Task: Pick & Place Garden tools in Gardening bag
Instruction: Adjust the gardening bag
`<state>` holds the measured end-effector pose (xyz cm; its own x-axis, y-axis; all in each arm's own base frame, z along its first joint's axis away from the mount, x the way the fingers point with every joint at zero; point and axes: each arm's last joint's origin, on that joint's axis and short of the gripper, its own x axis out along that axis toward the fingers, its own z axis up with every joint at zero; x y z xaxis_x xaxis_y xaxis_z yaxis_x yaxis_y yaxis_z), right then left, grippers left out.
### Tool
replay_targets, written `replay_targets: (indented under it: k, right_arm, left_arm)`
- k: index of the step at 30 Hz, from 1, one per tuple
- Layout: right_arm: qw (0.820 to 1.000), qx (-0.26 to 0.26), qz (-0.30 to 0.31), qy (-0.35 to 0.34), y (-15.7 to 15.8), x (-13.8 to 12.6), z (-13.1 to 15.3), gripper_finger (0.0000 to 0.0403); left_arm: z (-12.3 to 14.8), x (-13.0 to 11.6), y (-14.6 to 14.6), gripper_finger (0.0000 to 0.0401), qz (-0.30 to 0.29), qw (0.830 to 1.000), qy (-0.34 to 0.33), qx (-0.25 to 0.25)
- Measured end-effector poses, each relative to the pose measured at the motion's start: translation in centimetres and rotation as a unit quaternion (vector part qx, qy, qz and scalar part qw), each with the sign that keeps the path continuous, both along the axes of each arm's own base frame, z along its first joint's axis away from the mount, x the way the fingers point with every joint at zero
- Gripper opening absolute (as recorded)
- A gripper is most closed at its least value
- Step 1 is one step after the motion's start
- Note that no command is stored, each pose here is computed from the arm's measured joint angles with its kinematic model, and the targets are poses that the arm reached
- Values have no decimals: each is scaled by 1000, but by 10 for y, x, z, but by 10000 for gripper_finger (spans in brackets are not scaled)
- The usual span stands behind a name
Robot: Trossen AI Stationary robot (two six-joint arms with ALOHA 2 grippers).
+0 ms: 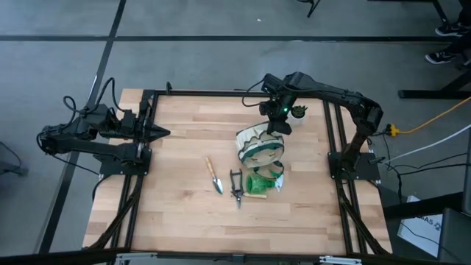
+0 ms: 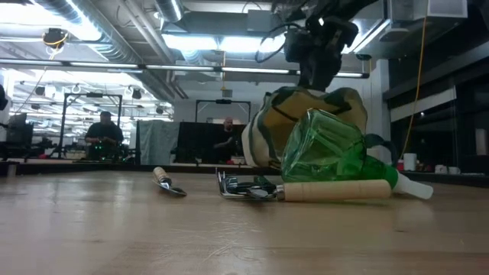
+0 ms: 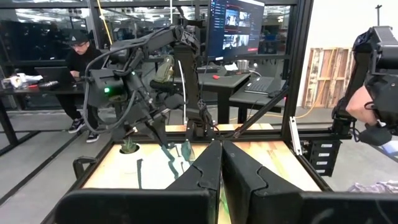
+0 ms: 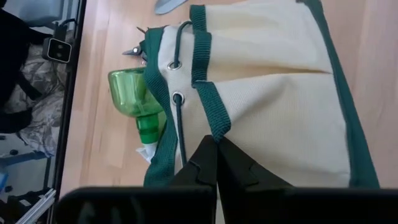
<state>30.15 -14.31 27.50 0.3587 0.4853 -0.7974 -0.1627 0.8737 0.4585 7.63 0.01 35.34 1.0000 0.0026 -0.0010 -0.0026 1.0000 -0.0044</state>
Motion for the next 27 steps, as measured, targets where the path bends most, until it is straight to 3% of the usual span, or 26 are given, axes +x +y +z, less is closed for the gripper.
replay_targets:
  k: [8,17,27]
  right_arm:
    - [996,-32,14,-79,18,28,4,0]
    - [977,-50,22,-207,53,67,19,0]
    - [973,-37,75,-214,110,79,21,0]
  left_arm:
    - [0,0,0,6,0,1000,0,0]
    - [0,0,0,6,0,1000,0,0]
    - [0,0,0,6,0,1000,0,0]
